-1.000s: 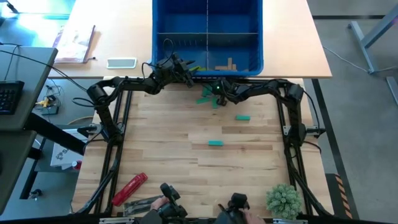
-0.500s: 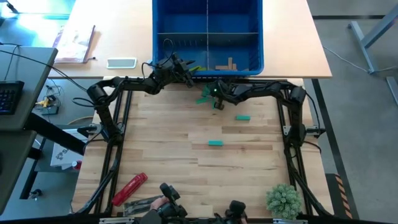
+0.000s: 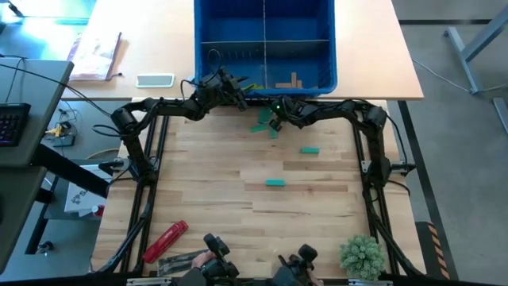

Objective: Sort blocks

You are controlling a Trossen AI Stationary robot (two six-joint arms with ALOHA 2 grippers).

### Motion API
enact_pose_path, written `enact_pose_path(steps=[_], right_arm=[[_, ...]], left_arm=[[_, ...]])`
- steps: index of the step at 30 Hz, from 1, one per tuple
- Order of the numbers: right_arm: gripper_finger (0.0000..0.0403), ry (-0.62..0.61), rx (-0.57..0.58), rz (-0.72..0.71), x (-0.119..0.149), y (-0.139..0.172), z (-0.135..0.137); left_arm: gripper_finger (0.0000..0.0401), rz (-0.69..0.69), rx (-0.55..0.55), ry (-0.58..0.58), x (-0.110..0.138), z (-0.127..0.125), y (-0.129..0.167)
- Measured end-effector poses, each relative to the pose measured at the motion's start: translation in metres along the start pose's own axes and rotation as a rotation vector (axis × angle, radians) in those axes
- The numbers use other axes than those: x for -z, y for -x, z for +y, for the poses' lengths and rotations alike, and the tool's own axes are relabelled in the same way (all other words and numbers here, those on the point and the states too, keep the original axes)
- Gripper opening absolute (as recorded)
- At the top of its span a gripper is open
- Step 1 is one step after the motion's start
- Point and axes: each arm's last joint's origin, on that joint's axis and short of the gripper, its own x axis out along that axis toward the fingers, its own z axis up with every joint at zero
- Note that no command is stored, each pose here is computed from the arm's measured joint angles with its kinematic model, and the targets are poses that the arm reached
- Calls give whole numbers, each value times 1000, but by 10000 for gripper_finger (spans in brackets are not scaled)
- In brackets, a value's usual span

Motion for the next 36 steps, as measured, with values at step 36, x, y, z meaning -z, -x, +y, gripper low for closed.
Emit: enact_pose_path(steps=[36], right_arm=[[0,-212,-546,-18,-14,37,25]], left_arm=[[157,-5,-2,-34,0,0,0]])
